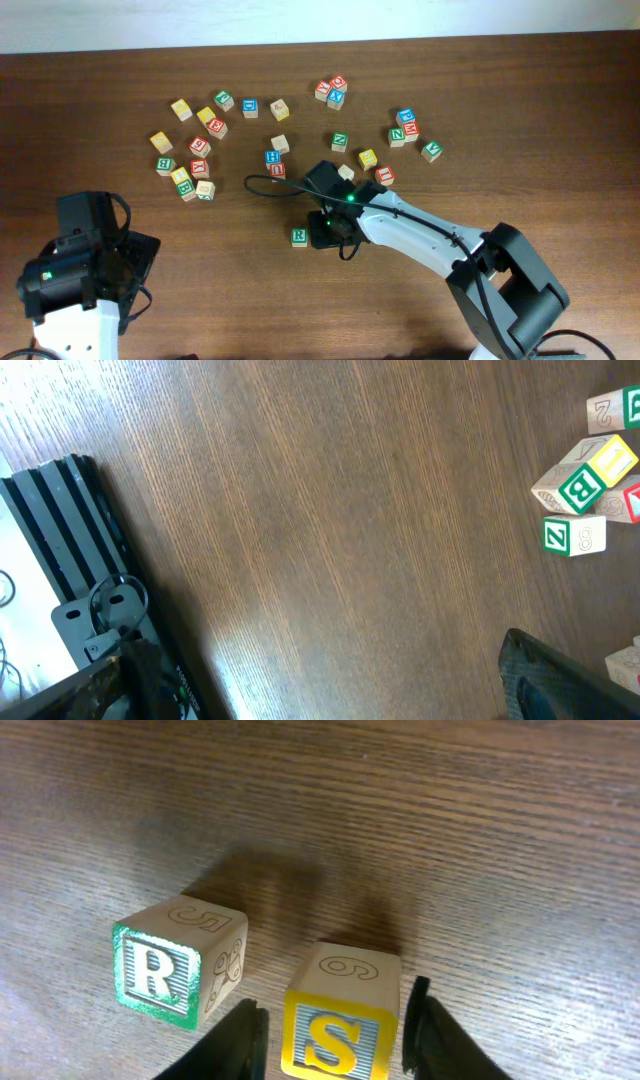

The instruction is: Spell out RSS

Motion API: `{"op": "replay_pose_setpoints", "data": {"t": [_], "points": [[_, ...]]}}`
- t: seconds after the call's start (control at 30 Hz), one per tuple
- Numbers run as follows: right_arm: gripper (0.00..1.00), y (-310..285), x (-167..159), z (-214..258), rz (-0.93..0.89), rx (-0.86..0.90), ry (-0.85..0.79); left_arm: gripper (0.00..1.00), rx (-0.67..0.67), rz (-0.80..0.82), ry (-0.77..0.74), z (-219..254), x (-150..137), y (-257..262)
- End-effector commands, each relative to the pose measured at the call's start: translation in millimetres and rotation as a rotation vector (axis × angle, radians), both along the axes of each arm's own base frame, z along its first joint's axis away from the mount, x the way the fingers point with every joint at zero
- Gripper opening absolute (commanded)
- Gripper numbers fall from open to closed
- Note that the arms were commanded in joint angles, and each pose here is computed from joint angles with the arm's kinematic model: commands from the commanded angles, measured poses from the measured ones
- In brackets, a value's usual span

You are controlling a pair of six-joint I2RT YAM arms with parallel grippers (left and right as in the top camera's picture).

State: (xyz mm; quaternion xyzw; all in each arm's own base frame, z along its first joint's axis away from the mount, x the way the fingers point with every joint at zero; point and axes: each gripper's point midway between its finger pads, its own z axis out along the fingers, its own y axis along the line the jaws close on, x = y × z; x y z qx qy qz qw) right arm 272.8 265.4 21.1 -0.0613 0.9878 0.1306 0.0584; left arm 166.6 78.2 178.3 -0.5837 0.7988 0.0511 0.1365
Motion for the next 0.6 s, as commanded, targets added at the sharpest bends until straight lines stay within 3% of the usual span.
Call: {"op": "replay_pose_setpoints", "data": {"t": [0.0, 0.2, 0.57], "points": [[0.41, 2, 4, 1, -0.011, 0.011, 0.002, 0.99, 0.009, -0.007, -0.007, 4, 1, 2], [0.43, -6, 10, 4, -0.036, 0.023, 0.026, 0.99, 0.009, -0.007, -0.007, 4, 1, 2], [0.45, 17, 23, 43, 0.045, 0.209, 0.047, 0.99, 0.009, -0.007, -0.007, 4, 1, 2]]}}
